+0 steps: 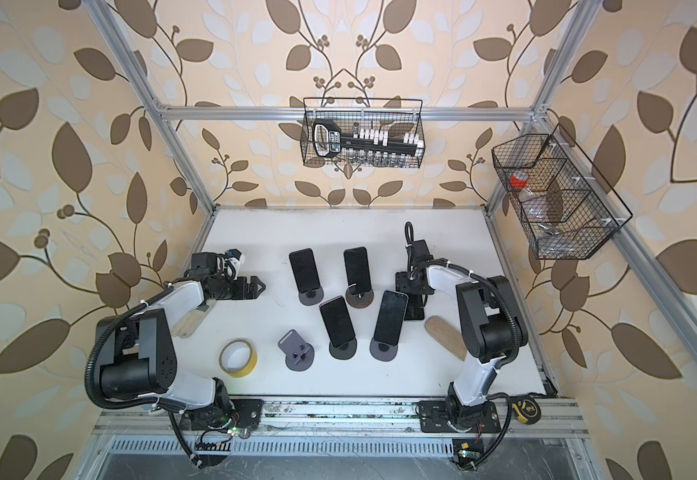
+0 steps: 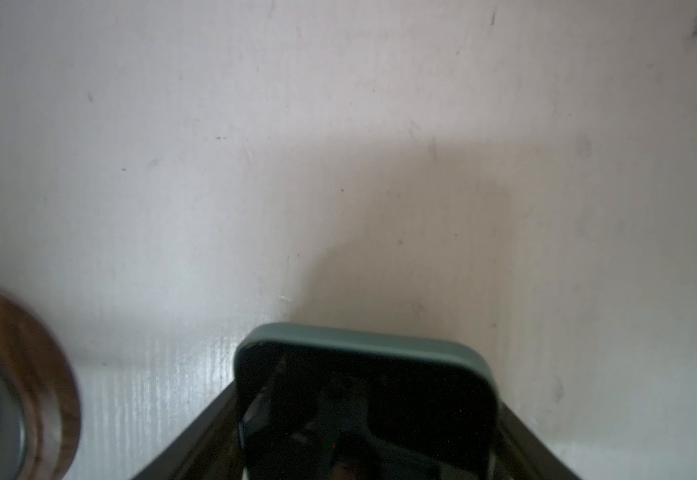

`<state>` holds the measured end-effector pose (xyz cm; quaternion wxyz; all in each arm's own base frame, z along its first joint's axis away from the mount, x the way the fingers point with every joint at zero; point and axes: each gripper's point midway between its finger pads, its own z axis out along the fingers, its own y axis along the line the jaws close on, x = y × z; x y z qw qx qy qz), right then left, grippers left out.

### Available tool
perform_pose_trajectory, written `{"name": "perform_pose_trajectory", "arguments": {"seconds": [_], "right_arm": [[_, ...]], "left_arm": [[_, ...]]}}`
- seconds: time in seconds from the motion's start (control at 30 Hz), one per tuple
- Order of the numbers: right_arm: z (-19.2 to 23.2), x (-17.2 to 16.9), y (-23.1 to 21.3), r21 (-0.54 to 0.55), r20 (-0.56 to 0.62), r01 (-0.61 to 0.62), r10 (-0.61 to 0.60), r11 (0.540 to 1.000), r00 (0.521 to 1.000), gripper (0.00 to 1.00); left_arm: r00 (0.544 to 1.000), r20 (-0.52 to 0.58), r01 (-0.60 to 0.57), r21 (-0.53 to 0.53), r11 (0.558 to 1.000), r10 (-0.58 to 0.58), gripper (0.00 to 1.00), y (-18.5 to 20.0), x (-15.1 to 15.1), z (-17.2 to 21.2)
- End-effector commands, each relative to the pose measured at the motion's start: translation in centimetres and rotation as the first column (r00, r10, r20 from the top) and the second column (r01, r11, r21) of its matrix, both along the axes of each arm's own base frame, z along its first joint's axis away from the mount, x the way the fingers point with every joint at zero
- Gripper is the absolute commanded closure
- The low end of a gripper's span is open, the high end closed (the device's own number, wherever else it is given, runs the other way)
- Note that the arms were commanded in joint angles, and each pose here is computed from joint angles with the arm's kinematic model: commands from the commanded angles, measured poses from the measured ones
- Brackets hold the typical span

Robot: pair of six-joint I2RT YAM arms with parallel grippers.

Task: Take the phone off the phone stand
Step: 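Carry the green-cased phone back toward the right arm's side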

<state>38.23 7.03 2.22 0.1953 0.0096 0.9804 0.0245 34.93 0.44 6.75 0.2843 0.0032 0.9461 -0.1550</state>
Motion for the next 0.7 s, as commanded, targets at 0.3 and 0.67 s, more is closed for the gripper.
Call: {"name": "perform_pose_trajectory", "arguments": {"seconds": [0.3,0.67], "right_arm": [[-1.0,-1.0,-0.5,-0.05,-0.046,-0.008,0.006,0.999,0.999,0.21],[2.6,0.3,-0.8,-0.021,0.019,0.021,-0.02,1.0,1.0,0.18]], "left_arm": [[1.0,0.016,0.017,-0.005,1.0,-0.017,0.01,0.2,0.6,0.7],[1.0,0.015,0.012,0.004,1.0,-0.012,0.01,0.4,0.7,0.8]]}}
